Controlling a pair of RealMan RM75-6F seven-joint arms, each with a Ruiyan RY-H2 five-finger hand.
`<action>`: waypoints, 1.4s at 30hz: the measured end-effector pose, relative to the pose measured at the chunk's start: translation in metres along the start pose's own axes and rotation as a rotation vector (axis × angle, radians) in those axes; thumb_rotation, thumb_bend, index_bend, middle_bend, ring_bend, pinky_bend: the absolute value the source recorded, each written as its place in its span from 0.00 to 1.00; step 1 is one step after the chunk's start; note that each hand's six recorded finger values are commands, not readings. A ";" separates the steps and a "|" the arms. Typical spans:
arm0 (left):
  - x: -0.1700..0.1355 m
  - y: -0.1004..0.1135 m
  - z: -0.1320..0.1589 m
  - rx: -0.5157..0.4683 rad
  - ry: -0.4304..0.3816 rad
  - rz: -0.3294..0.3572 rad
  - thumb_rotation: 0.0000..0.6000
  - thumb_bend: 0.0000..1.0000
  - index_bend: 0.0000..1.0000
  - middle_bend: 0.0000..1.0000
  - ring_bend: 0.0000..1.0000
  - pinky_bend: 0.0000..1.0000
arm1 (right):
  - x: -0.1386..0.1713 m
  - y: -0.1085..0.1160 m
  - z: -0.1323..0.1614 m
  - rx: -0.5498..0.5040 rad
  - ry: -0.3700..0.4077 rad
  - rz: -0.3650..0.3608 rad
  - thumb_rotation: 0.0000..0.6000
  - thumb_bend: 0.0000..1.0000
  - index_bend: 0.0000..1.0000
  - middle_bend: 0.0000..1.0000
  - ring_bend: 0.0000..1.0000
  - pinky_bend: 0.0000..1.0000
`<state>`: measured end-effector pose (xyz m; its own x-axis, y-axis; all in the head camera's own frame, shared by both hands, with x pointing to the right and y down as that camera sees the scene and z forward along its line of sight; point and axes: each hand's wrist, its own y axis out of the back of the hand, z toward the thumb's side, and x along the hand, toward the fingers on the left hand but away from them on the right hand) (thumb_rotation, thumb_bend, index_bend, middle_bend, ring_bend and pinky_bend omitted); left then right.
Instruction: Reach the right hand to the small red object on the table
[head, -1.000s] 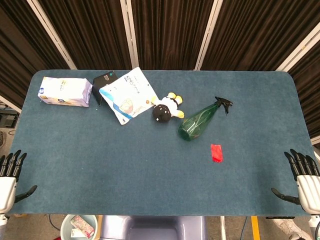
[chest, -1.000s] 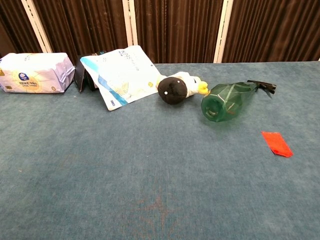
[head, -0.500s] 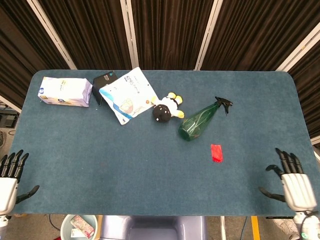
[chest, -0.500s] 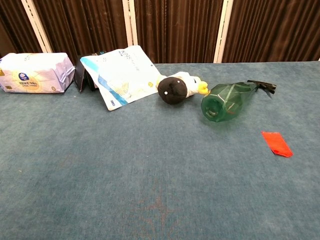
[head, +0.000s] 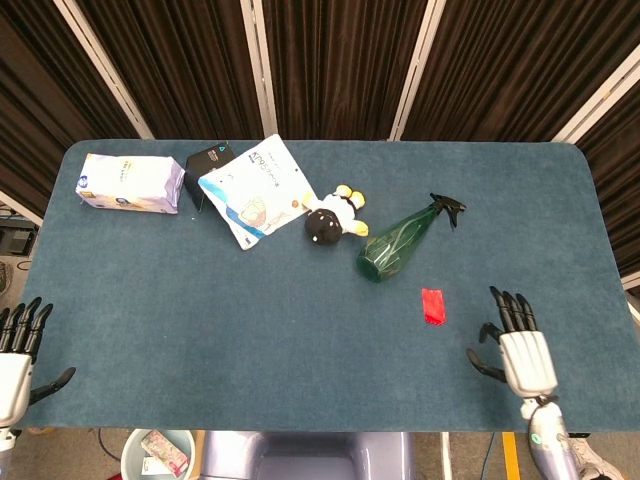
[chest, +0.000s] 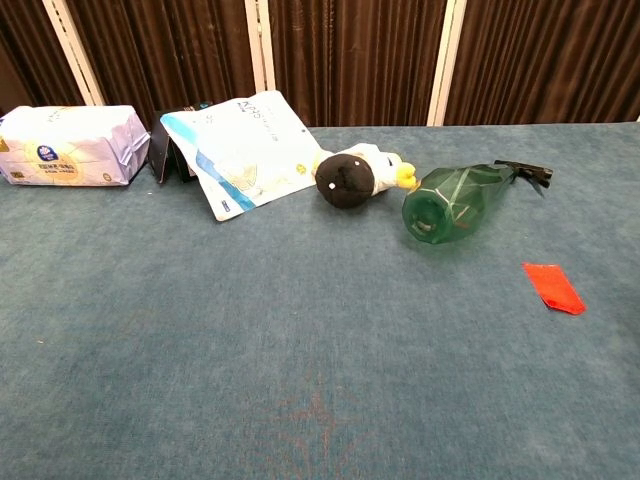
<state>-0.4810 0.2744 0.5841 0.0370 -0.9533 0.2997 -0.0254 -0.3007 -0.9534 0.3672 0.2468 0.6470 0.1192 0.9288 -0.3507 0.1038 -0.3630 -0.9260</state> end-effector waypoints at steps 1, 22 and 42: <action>0.000 0.000 0.001 0.002 -0.001 0.002 1.00 0.06 0.00 0.00 0.00 0.00 | -0.004 -0.005 0.002 0.001 -0.001 0.009 1.00 0.27 0.57 0.00 0.00 0.00; 0.004 -0.009 0.002 0.028 0.009 -0.012 1.00 0.07 0.00 0.00 0.00 0.00 | -0.053 -0.059 0.025 0.024 -0.025 0.074 1.00 0.28 0.54 0.00 0.00 0.00; 0.012 -0.015 -0.011 0.027 0.053 -0.039 1.00 0.07 0.00 0.00 0.00 0.00 | -0.064 -0.094 0.036 0.010 -0.061 0.118 1.00 0.28 0.52 0.00 0.00 0.00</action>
<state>-0.4907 0.2675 0.6018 -0.0153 -0.9412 0.3375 0.0024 -0.3376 -0.9413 0.3141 0.2236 0.7513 0.0700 0.8826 -0.4649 0.0823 -0.4696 -0.8791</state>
